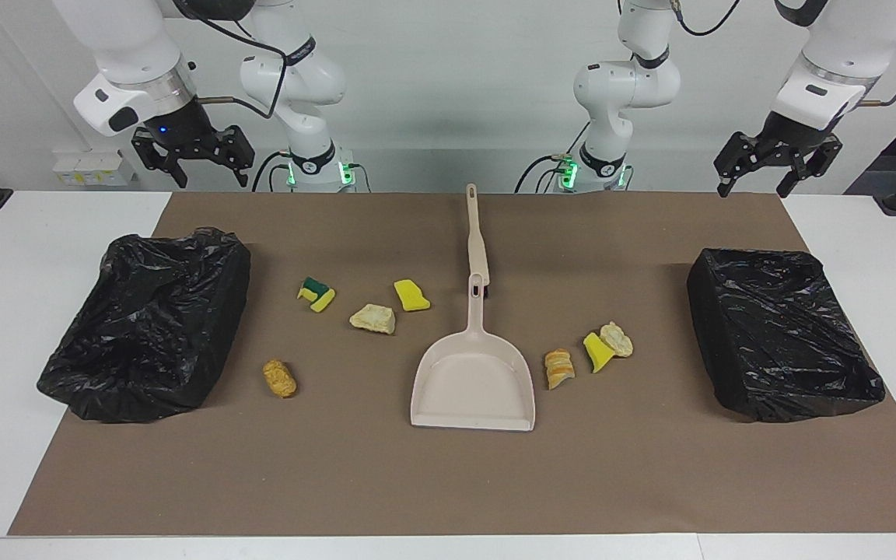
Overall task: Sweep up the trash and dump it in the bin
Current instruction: 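Reach the right gripper to the dustpan rim and grasp it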
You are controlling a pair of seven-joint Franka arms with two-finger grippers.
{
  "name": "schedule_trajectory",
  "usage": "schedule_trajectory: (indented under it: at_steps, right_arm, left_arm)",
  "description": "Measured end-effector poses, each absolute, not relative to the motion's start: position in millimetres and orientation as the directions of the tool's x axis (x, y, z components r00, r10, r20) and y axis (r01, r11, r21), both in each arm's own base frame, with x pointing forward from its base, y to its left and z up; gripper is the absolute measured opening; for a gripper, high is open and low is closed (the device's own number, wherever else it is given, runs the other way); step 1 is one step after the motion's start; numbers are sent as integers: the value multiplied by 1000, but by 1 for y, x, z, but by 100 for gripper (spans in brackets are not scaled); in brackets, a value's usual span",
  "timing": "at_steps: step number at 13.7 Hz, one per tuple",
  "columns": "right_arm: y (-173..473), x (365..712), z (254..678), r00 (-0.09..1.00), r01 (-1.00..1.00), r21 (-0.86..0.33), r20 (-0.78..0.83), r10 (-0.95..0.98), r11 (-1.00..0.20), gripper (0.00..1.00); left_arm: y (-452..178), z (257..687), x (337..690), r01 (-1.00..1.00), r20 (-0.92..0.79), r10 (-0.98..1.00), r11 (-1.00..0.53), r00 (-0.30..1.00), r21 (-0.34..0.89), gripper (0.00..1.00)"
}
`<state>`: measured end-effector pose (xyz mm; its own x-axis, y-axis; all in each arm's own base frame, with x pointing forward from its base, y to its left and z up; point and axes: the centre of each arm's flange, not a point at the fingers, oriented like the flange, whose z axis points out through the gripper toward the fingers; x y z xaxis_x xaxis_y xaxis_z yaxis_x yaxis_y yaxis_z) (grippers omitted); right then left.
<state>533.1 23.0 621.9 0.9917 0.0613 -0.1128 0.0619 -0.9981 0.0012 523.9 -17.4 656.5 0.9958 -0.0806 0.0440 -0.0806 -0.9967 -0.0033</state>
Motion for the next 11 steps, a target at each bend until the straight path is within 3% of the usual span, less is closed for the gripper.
schedule_trajectory:
  at_steps: [11]
  right_arm:
    - [175, 585, 527, 997, -18, -55, -72, -14, -998, 100]
  left_arm:
    - [-17, 657, 524, -81, 44, -81, -997, 996, -3, 100]
